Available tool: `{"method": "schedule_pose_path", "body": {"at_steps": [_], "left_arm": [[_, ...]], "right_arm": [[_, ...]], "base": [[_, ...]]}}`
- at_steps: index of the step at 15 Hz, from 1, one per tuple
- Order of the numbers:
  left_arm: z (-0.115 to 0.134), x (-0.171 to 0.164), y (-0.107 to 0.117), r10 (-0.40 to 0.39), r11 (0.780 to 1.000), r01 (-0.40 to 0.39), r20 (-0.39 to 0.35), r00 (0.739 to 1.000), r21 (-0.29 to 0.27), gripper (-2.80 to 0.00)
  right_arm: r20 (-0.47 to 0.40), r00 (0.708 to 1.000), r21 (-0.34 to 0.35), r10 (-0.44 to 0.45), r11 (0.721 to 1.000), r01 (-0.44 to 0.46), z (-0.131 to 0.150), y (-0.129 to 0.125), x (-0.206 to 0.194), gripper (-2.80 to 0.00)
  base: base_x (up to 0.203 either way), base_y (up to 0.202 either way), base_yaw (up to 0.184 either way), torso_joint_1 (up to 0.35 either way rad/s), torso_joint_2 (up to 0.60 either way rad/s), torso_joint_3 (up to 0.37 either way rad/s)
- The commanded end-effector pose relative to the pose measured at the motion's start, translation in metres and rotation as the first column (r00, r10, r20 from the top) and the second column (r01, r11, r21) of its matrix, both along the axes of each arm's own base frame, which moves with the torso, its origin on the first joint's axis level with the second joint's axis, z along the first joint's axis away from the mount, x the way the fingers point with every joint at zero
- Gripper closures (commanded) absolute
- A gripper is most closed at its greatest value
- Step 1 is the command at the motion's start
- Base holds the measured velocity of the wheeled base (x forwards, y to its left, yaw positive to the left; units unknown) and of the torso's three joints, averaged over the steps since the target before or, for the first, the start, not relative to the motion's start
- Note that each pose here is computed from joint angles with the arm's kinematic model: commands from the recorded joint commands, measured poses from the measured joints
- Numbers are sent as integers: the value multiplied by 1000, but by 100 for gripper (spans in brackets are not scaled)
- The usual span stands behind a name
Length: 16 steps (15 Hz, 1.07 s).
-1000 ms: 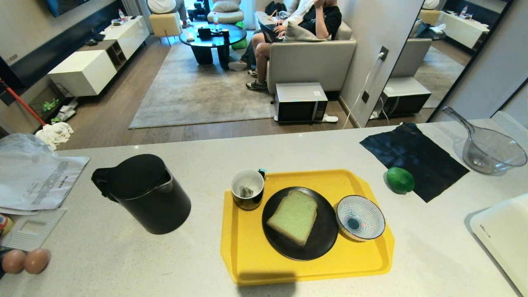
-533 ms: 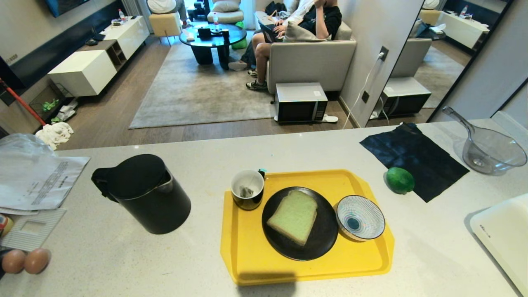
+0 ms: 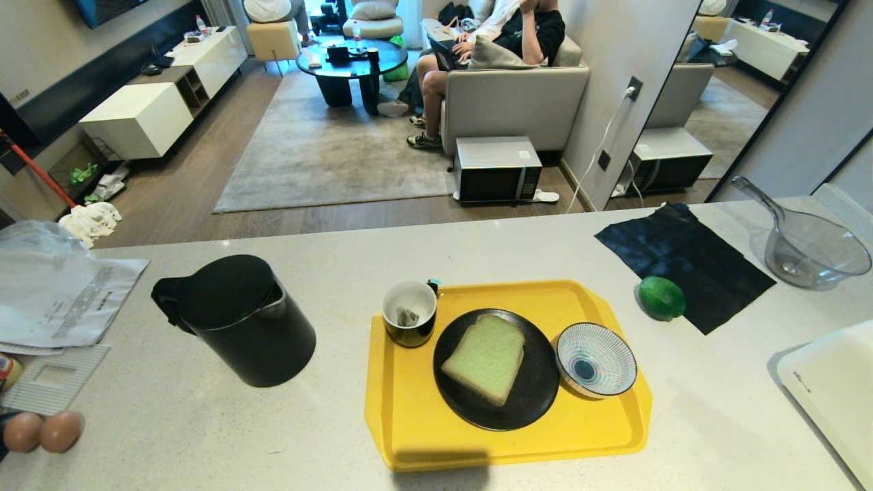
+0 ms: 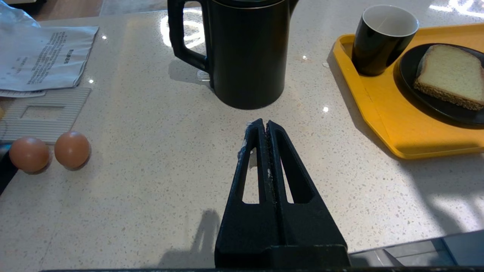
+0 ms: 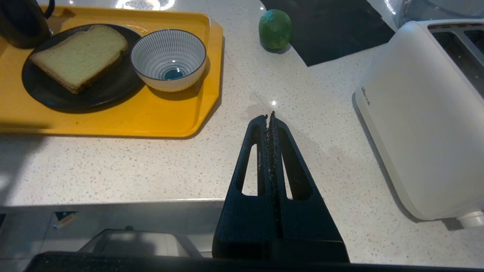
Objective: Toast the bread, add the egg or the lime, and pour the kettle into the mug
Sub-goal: Pick up the egg
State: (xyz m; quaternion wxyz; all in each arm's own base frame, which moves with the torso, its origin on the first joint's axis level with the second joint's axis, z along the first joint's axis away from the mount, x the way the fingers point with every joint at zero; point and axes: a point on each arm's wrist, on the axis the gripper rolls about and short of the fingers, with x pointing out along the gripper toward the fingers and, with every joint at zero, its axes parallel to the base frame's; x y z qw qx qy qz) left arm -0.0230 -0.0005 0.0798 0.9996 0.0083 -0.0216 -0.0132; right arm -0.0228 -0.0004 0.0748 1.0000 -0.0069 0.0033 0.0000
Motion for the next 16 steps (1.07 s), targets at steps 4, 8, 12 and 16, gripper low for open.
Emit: {"method": "schedule_pose_path", "body": {"at_steps": [4, 8, 12, 16], "left_arm": [[-5, 1, 0, -1, 1000, 1, -15, 1000, -1, 0], [-5, 1, 0, -1, 1000, 1, -15, 1000, -1, 0], [-5, 1, 0, -1, 1000, 1, -15, 1000, 1, 0], [-5, 1, 0, -1, 1000, 1, -15, 1000, -1, 0]], "right_arm": [[-1, 1000, 8, -2, 1000, 2, 0, 0, 0, 0], [-1, 1000, 11, -2, 1000, 2, 0, 0, 0, 0], [-1, 1000, 11, -2, 1000, 2, 0, 0, 0, 0], [-1, 1000, 11, -2, 1000, 2, 0, 0, 0, 0]], "base": [[0, 0, 0, 0, 0, 0], [0, 0, 0, 0, 0, 0], [0, 0, 0, 0, 0, 0], [0, 0, 0, 0, 0, 0]]}}
